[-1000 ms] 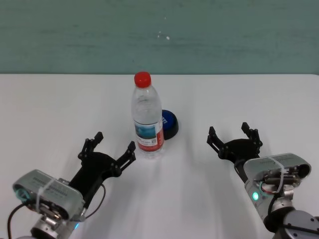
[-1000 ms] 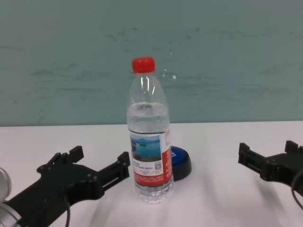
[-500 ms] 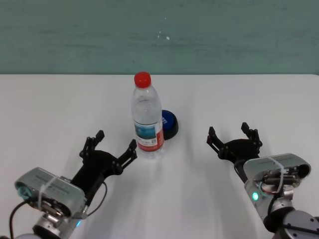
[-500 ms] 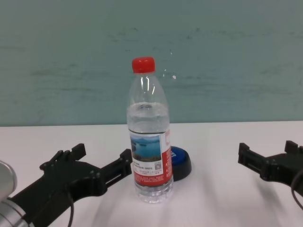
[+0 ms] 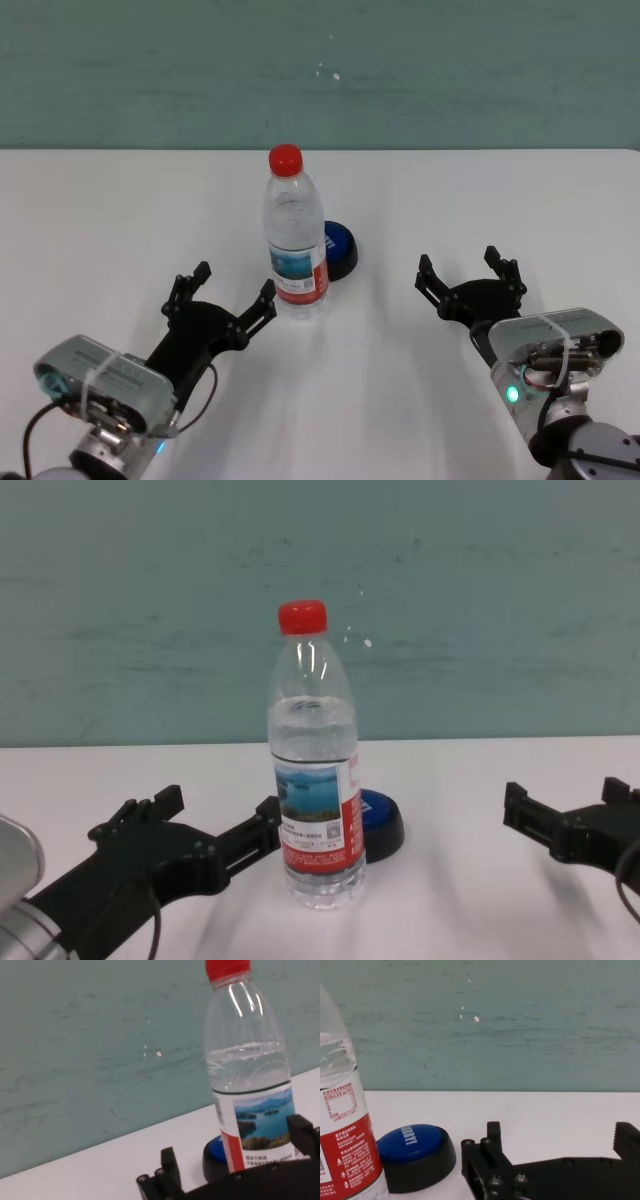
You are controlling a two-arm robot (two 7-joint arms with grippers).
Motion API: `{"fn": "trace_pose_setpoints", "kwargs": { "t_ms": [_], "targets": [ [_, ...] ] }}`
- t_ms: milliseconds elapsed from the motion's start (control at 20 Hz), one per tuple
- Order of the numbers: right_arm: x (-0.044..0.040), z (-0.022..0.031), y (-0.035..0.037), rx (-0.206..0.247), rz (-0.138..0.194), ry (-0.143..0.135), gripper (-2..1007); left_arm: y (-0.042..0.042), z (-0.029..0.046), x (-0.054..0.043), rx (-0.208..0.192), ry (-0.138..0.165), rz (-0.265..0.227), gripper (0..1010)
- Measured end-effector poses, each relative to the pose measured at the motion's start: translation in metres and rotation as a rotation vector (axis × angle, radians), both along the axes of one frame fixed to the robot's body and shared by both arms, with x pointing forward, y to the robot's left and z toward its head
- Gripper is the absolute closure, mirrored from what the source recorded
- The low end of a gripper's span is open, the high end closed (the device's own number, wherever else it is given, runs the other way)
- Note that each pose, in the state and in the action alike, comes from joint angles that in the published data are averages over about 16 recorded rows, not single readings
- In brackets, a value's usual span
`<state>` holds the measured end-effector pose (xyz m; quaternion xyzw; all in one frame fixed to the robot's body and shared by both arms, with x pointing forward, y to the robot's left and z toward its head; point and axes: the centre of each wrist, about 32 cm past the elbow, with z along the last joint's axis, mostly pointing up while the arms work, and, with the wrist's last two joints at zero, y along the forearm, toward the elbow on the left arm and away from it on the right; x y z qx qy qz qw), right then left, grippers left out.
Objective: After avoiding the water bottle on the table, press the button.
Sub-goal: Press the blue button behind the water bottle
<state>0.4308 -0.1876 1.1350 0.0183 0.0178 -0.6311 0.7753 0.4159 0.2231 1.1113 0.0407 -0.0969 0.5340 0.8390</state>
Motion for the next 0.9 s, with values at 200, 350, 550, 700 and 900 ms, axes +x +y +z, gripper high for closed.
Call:
{"fn": "trace_pose_setpoints", "kwargs": {
  "t_ms": [200, 350, 550, 700, 900],
  "targets": [
    [0.0000, 0.0000, 0.0000, 0.000, 0.000, 0.000, 1, -0.0003, -0.0008, 0.0007, 0.002, 0.002, 0.001, 0],
    [0.0000, 0.0000, 0.0000, 0.000, 0.000, 0.000, 1, -0.0005, -0.0014, 0.0012, 0.004, 0.003, 0.002, 0],
    [0.0000, 0.0000, 0.0000, 0.000, 0.000, 0.000, 1, -0.0006, -0.0022, 0.0017, 0.007, 0.004, 0.003, 0],
    [0.0000, 0.0000, 0.0000, 0.000, 0.000, 0.000, 1, -0.0004, -0.0025, 0.0019, 0.007, 0.005, 0.003, 0],
    [0.0000, 0.0000, 0.0000, 0.000, 0.000, 0.000, 1, 0.0002, -0.0023, 0.0018, 0.007, 0.005, 0.004, 0]
  ]
}}
